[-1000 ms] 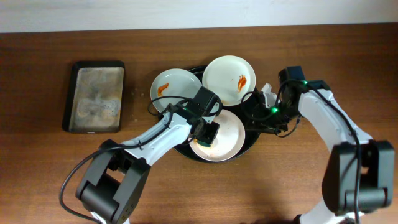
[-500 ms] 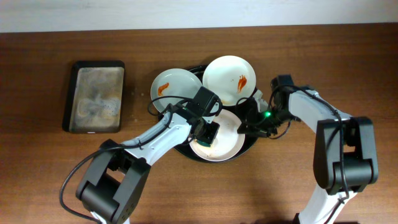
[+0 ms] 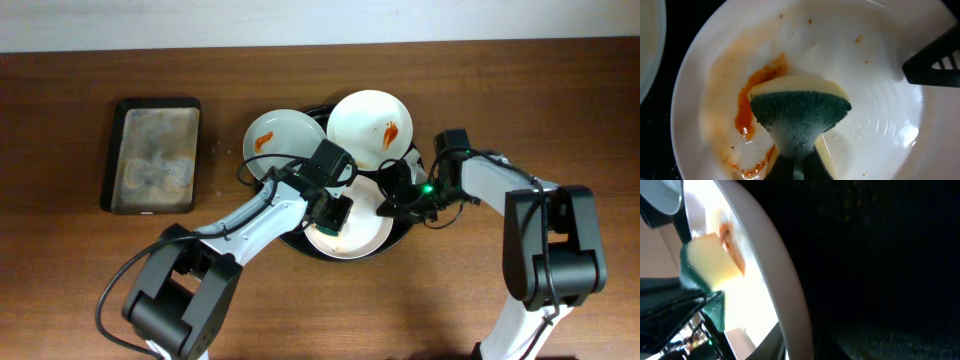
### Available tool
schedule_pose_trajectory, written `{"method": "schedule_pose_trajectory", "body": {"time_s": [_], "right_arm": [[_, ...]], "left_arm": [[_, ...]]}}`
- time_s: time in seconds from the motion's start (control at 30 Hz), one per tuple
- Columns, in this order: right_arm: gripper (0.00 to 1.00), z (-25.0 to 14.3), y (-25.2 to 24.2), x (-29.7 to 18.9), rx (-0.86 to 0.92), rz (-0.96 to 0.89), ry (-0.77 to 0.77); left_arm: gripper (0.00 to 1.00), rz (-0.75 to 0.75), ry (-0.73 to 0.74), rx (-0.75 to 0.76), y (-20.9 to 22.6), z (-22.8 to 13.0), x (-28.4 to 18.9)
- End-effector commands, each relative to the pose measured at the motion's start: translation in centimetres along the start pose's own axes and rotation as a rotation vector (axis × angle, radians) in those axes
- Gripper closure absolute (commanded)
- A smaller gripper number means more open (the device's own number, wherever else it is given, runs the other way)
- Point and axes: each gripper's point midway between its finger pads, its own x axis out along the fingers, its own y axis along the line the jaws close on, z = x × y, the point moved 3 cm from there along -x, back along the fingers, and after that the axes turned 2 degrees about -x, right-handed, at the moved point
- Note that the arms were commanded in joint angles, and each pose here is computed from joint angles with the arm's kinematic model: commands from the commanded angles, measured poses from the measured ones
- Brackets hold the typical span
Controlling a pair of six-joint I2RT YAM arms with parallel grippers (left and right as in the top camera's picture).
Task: Clean dirty plates on tray and stack at the side
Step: 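Scrub the front plate with the sponge while the right gripper holds it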
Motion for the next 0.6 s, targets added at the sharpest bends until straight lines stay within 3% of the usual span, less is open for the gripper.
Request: {"method": "schedule_pose_trajectory", "body": {"time_s": [0.0, 0.2, 0.27, 0.3, 0.57], "right_arm": [[0.81, -0.59, -0.09, 0.7, 0.065, 0.045, 0.007], [0.76, -0.4, -0.05, 0.71, 0.063, 0.051, -0.001], [0.82, -0.23, 0.14, 0.72, 0.052, 0.063, -0.007], [0.96, -0.12, 0.32, 0.71, 0.047, 0.076, -0.011], [0.96, 0.0, 0.32, 0.65, 0.045, 0.079, -0.016]], "left_arm": [[1.0, 0.007, 0.015, -0.013, 0.27, -0.41, 0.35], [1.0, 0.007, 0.014, -0.013, 0.27, -0.4, 0.35], [1.0, 0.007, 0.015, -0.013, 0.27, -0.41, 0.35], [1.0, 0.007, 0.015, -0.013, 0.27, -0.41, 0.35], [1.0, 0.006, 0.013, -0.013, 0.24, -0.33, 0.29]]}}
